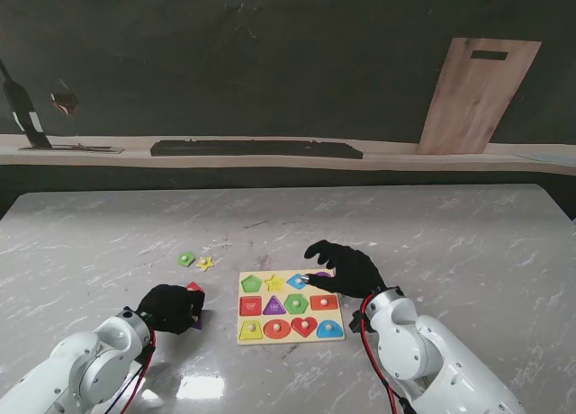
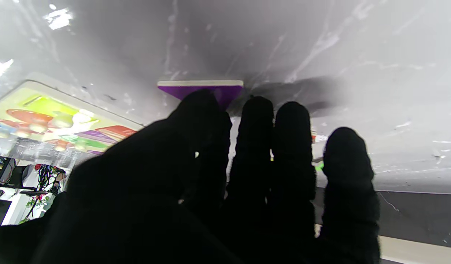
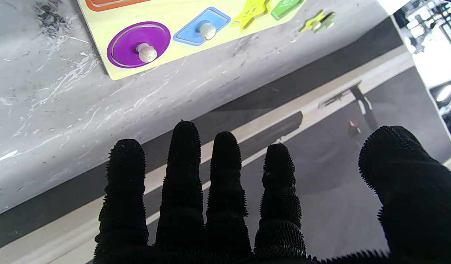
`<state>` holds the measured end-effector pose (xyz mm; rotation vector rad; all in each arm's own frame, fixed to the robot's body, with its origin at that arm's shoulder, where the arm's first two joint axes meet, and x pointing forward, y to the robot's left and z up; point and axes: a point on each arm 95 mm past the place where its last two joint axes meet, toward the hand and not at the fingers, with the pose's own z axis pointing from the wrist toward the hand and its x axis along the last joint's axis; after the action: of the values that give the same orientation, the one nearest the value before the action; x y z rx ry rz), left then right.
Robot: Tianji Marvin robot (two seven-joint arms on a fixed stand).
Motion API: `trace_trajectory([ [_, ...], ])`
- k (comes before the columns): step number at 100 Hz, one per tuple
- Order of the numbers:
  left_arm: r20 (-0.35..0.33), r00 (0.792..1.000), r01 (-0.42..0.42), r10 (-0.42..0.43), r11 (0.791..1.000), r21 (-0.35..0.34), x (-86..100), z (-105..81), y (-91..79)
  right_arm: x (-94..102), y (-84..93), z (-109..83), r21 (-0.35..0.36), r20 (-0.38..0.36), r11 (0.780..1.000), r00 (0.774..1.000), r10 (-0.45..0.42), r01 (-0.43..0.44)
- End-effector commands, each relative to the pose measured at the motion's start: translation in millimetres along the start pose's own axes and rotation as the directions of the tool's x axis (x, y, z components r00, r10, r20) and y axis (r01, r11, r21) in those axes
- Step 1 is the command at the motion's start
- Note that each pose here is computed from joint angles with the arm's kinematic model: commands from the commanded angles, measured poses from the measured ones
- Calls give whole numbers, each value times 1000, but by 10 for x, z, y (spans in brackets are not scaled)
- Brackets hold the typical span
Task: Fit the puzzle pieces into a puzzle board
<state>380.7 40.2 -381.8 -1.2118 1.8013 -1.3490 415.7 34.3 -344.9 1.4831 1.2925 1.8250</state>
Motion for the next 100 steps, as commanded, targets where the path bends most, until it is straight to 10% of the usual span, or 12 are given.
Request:
trace_trajectory([
  [1,2,1000,3,-3,1000,-24,0,-21,127,17,-17,-15,0,-2,1000,1000,-3,3],
  [100,-47,998,-28,32,996,80,278,41,-295,18,-34,12,13,-4,1000,1000,19,-19],
])
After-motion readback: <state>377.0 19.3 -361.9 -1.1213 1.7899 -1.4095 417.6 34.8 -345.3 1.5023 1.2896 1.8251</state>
